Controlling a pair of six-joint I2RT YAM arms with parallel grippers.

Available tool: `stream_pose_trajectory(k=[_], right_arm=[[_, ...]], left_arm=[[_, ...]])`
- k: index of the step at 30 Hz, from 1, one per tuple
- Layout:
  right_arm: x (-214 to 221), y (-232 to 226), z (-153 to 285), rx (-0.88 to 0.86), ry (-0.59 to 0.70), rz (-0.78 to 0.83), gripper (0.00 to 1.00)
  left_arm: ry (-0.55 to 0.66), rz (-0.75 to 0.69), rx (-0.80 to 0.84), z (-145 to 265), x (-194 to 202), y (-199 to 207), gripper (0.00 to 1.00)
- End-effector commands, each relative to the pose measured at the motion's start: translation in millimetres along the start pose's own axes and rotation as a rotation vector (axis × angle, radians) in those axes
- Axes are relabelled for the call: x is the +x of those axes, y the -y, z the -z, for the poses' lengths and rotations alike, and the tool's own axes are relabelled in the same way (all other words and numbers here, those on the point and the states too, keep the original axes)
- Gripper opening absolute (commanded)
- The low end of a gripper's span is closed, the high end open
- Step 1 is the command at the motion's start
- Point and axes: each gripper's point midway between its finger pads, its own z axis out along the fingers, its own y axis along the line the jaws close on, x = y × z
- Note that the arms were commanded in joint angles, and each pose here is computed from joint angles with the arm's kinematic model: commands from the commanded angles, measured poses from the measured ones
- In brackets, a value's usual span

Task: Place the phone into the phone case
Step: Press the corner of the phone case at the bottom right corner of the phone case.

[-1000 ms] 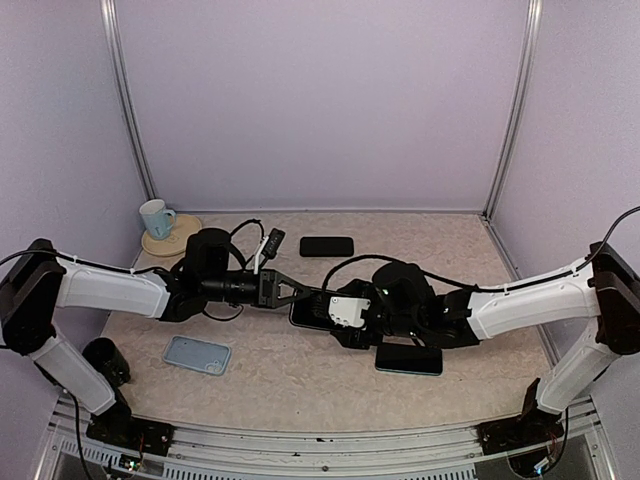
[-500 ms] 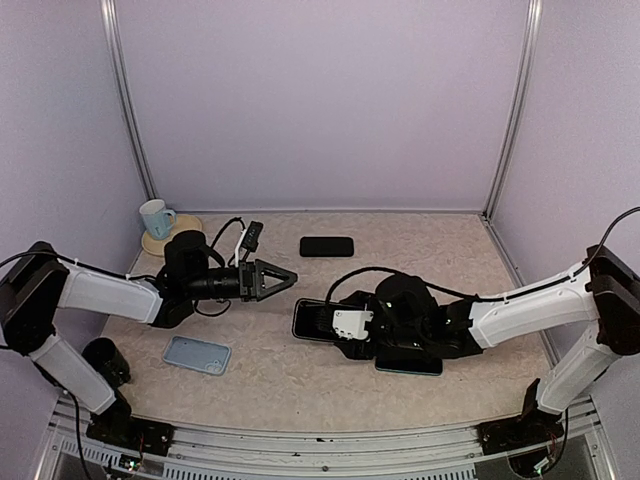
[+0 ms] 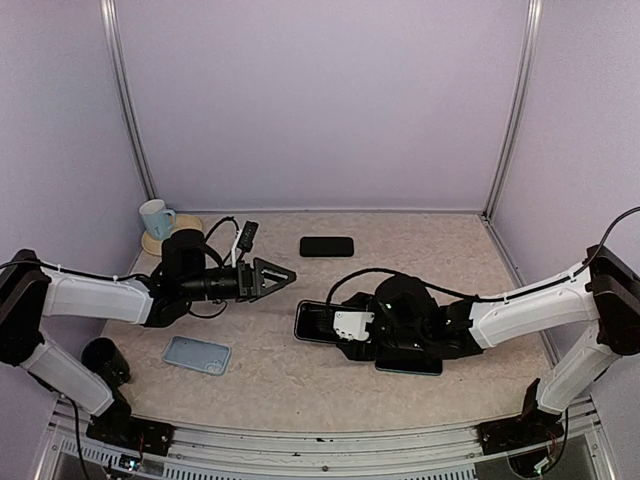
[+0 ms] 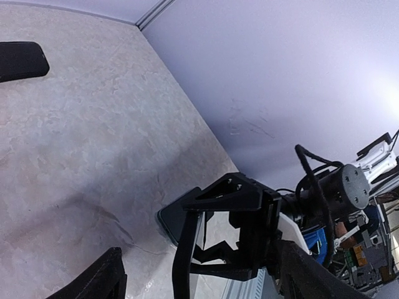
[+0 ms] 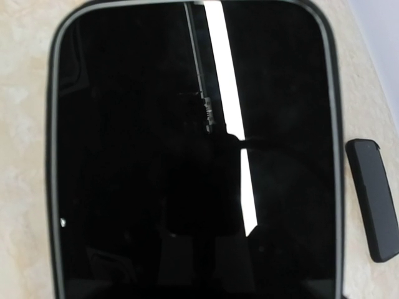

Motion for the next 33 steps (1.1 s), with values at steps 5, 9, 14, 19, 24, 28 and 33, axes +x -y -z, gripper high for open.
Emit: stream_pose_trajectory(k=[5, 9, 14, 19, 24, 28, 33], right_arm=[[-21, 30, 10, 0.087, 0.062, -0.066, 0.44], [-18, 35, 10, 0.107, 0.044, -0.077, 0.44], [-20, 41, 11, 0.127, 0.044, -0.089, 0.44], [-24, 45, 13, 0.137, 0.048, -0.095, 0.44], [-28, 48, 16, 0.14, 0.058, -0.096, 0.44], [-32, 50, 20, 0.14, 0.075, -0.094, 0.44], [-31, 49, 19, 0.138, 0.071, -0.085, 0.44]], left_arm=[[-0.079, -0.03, -0.094, -7, 32, -11, 0.84], [-0.1, -0.035, -0.074, -7, 43, -6, 0.84], [-0.141, -0.036, -0.068, -12, 58, -4, 0.83], [-0.168, -0.025, -0.067, -18, 68, -7, 0.81], [-0.186, -0.012, -0.082, -24, 73, -14, 0.79], [-0.188, -0.009, -0.093, -27, 74, -18, 0.74], [-0.177, -0.009, -0.078, -31, 69, -15, 0.6]])
